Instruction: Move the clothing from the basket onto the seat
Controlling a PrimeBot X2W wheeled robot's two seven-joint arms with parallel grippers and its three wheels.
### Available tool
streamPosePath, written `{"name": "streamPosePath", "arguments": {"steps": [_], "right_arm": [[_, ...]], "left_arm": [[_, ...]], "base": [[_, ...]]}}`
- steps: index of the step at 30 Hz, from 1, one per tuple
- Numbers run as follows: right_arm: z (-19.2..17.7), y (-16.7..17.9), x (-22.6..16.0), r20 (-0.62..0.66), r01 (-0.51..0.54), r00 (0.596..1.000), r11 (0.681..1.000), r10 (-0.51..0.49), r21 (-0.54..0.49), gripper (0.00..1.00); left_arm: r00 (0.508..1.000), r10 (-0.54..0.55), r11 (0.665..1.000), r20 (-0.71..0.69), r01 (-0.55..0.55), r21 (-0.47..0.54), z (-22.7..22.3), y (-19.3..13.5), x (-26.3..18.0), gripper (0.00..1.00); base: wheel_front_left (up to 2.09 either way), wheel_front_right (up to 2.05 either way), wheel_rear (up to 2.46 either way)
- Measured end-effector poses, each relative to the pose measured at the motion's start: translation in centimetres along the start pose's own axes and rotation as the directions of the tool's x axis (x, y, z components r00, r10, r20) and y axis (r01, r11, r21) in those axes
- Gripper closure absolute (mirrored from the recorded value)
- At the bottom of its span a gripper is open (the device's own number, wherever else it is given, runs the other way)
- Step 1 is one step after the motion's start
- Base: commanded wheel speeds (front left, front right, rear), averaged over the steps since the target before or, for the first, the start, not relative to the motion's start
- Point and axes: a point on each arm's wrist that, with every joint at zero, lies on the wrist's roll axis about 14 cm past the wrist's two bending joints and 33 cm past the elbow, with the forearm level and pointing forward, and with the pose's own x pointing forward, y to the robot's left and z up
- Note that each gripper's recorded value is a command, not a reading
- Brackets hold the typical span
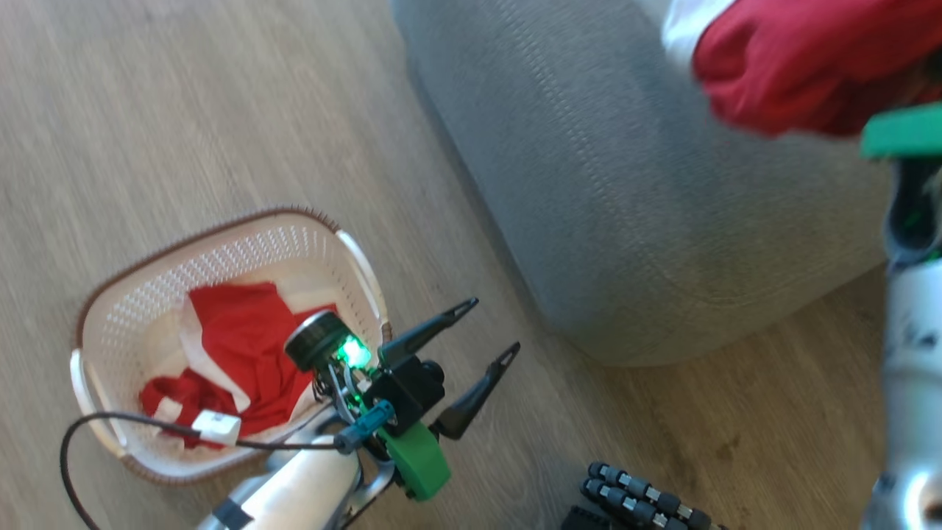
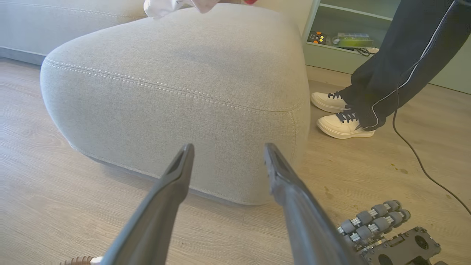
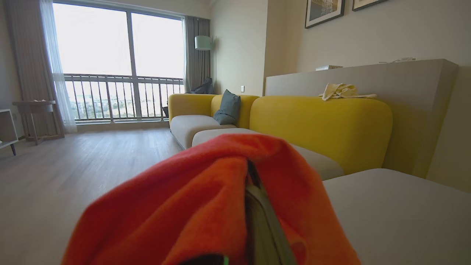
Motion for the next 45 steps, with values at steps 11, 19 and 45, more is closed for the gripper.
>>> {"name": "streamPosePath", "arguments": {"steps": [11, 19, 45], "right_arm": [[-1.7, -0.3, 8.7, -0.025, 0.011, 1.0, 0.999, -0.012, -0.05, 1.0], [-2.0, -2.4, 12.7, -0.036, 0.071, 0.996, 0.989, -0.076, -0.129, 1.0], [-16.1, -6.6, 9.8, -0.422, 0.218, 0.858, 0.951, -0.293, -0.218, 1.0]], "left_arm": [[0.997, 0.069, 0.997, -0.029, -0.07, -0.018, -2.2, 3.5, -1.4, 0.0], [0.993, 0.111, 0.993, -0.036, -0.112, -0.026, -2.8, 5.1, -2.3, 0.0], [0.971, 0.228, 0.97, -0.075, -0.233, -0.068, -5.4, 9.0, -4.9, 0.0]], "base": [[0.0, 0.0, 0.0], [0.0, 0.0, 0.0], [0.0, 0.0, 0.0]]}}
